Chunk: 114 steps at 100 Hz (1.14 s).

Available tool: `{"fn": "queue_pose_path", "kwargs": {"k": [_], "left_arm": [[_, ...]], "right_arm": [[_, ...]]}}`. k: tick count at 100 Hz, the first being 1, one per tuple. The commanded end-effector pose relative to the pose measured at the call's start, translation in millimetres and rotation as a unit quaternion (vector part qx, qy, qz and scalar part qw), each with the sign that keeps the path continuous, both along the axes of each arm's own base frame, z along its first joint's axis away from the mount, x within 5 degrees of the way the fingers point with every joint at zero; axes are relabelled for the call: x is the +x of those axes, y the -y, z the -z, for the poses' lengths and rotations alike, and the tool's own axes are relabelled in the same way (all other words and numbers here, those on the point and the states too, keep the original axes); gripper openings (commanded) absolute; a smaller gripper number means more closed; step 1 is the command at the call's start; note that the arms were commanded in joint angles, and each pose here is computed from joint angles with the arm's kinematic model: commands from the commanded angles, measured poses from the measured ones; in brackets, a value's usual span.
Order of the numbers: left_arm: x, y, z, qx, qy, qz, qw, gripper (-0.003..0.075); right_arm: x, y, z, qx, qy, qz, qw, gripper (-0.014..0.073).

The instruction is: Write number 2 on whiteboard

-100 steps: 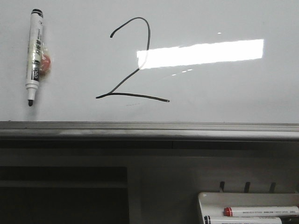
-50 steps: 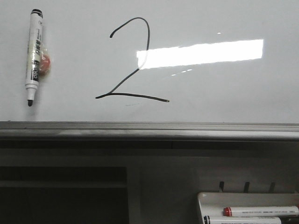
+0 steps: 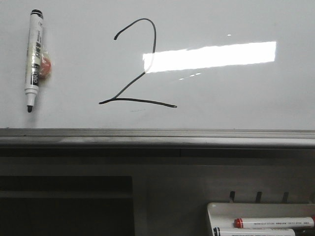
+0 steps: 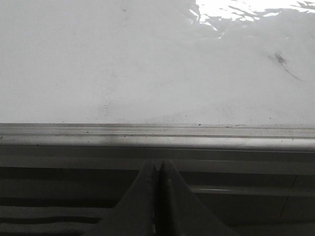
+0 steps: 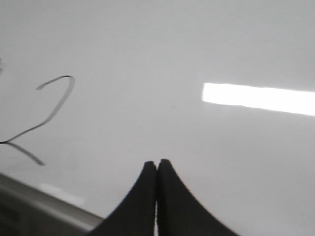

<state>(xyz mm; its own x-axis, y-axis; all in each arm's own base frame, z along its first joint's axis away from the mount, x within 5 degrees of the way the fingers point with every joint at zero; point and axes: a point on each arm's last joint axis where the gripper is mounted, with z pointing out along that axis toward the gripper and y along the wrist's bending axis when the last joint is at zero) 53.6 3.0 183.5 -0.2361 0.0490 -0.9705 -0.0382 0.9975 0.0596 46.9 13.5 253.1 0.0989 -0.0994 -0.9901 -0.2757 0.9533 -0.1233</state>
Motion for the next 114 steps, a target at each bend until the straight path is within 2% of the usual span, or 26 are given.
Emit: {"fn": "queue_pose_path", "kwargs": {"k": [1, 18, 38, 41, 50, 114], "left_arm": [[0, 0, -3, 0.002, 0.039, 0.000, 0.999, -0.0020], [0, 0, -3, 0.002, 0.039, 0.000, 0.999, -0.0020], [0, 0, -3, 0.002, 0.039, 0.000, 0.999, -0.0020], [0, 0, -4, 0.002, 0.040, 0.000, 0.999, -0.0020], [0, 0, -4, 0.002, 0.041, 0.000, 0.999, -0.0020], [0, 0, -4, 0.002, 0.043, 0.000, 0.999, -0.0020]], "right_arm": [[0, 7, -15, 0.011, 0.046, 0.070, 0.996, -0.0060], [6, 19, 10, 0.011, 0.007, 0.190, 0.982, -0.0060], [8, 20, 61, 0.066, -0.046, 0.206, 0.975, -0.0060], [8, 20, 67, 0.064, -0.088, 0.205, 0.973, -0.0060], [6, 19, 79, 0.059, -0.149, 0.205, 0.966, -0.0060], [6, 19, 79, 0.059, -0.152, 0.204, 0.965, -0.0060]]}}
